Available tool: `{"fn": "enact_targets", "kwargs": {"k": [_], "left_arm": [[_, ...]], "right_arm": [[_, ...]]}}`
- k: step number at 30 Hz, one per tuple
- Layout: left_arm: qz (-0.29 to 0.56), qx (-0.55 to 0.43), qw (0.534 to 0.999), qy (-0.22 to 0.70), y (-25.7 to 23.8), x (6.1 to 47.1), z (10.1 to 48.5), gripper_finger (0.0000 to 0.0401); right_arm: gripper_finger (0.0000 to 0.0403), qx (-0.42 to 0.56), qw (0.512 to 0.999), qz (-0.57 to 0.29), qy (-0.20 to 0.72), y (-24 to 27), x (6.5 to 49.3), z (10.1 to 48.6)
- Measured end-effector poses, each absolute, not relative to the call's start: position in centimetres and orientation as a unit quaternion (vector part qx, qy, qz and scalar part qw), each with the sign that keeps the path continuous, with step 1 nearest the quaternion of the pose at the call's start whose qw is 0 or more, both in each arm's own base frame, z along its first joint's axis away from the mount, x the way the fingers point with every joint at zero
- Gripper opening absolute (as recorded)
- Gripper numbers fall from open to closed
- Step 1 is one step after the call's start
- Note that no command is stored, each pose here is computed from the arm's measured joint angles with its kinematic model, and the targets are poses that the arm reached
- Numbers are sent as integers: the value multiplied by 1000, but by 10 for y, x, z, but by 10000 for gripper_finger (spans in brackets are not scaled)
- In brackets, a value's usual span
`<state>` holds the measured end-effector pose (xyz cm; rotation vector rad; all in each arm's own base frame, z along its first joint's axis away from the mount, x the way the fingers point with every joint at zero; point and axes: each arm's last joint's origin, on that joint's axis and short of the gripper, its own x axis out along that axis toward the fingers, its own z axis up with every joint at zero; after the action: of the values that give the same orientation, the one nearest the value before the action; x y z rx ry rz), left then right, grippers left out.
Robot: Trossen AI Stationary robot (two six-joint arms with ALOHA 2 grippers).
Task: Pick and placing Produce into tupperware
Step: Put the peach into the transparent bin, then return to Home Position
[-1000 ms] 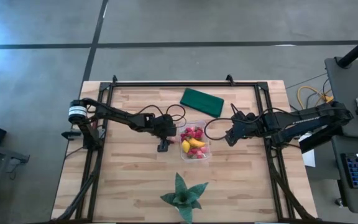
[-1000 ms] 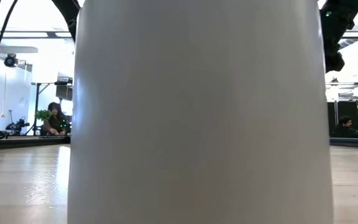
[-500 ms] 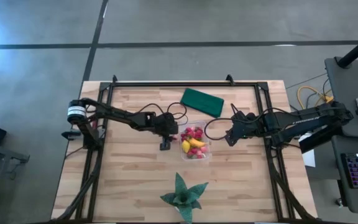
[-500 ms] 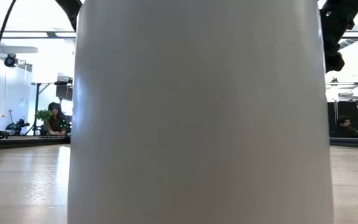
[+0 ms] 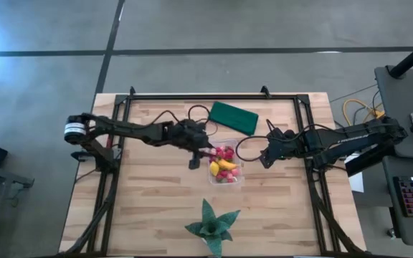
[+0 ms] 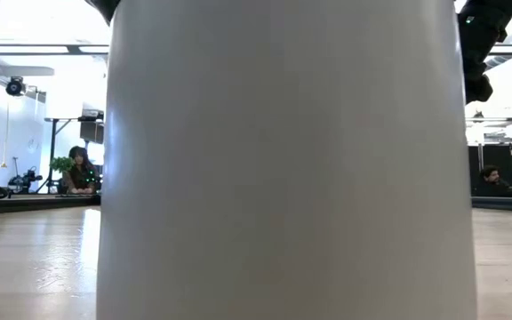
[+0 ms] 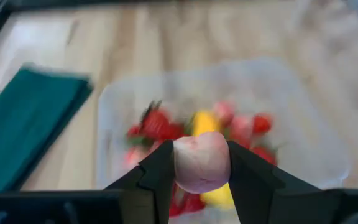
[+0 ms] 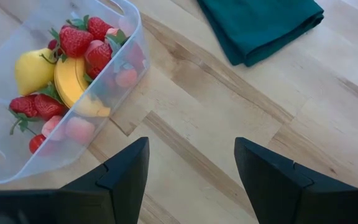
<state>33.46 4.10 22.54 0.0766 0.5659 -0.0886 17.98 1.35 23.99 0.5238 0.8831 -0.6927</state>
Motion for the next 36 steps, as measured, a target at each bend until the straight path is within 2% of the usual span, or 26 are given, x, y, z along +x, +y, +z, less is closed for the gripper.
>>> {"fn": "enact_targets", "kwargs": {"k": [3, 6, 10, 15, 19, 22, 28, 31, 36], "left_arm": [[-71, 25, 960, 271, 40, 343, 214, 110], [-75, 8, 961, 265, 39, 351, 204, 127], [-73, 9, 970, 232, 39, 356, 210, 177], [-73, 6, 968, 238, 39, 355, 208, 247], [-73, 6, 968, 240, 39, 355, 208, 283], [-59, 7, 970, 237, 39, 351, 214, 293], [-11, -93, 953, 288, 38, 331, 226, 294], [5, -125, 931, 344, 36, 314, 230, 294], [-17, -182, 914, 362, 29, 290, 249, 294]], "right_arm": [[228, 246, 814, -325, 414, 14, 180, 240], [228, 246, 814, -325, 414, 14, 180, 240], [228, 248, 814, -325, 413, 14, 180, 240], [228, 250, 813, -324, 413, 14, 180, 240], [228, 251, 814, -324, 413, 14, 180, 240], [228, 252, 813, -324, 413, 14, 180, 240], [228, 273, 817, -291, 416, 16, 183, 251], [228, 250, 844, -248, 405, 22, 187, 268], [228, 186, 888, -184, 377, 29, 192, 301]]}}
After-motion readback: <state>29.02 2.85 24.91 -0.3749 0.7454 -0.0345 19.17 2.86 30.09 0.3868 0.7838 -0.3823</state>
